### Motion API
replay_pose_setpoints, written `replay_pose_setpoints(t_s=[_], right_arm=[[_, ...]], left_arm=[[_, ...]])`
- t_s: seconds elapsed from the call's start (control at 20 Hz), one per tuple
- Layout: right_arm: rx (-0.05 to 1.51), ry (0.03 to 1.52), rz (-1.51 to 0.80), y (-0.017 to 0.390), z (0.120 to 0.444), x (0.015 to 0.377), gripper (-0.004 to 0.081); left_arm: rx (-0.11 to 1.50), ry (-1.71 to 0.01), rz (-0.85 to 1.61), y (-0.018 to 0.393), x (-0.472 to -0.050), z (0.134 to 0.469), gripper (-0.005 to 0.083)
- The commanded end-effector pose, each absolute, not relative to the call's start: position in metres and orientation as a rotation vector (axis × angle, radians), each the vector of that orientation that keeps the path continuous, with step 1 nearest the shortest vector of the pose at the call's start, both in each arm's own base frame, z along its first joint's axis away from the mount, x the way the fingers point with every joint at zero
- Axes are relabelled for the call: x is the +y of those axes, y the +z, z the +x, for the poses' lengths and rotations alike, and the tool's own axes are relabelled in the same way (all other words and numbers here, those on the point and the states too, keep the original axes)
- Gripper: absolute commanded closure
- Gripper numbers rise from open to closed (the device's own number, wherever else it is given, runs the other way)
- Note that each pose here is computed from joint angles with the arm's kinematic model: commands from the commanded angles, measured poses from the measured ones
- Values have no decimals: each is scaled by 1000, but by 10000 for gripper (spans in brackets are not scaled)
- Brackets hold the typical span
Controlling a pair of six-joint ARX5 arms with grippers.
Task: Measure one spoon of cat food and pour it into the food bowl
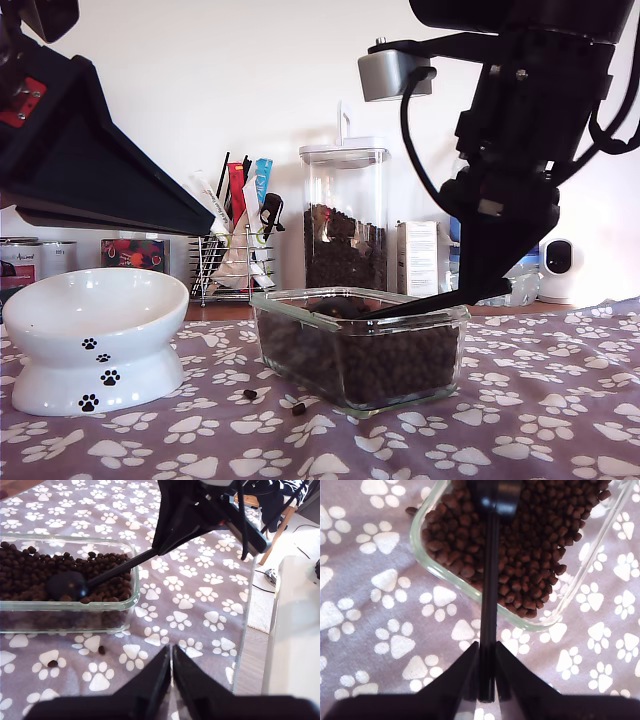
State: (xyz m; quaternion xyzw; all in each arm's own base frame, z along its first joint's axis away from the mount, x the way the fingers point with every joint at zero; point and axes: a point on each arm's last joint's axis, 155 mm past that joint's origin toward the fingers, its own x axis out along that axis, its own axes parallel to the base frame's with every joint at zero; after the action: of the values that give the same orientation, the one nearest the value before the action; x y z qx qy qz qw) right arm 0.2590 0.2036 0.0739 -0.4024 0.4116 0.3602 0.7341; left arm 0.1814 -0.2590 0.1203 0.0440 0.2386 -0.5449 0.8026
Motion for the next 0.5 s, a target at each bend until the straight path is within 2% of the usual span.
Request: replay_pose_setpoints(t_s=[0.0,0.45], right_arm=[[968,804,-922,52,246,197,783],[878,582,-1020,68,283,176,783]], left_arm=[[532,-1172,99,112,-258,178,793],[531,-1172,100,112,-258,178,793]])
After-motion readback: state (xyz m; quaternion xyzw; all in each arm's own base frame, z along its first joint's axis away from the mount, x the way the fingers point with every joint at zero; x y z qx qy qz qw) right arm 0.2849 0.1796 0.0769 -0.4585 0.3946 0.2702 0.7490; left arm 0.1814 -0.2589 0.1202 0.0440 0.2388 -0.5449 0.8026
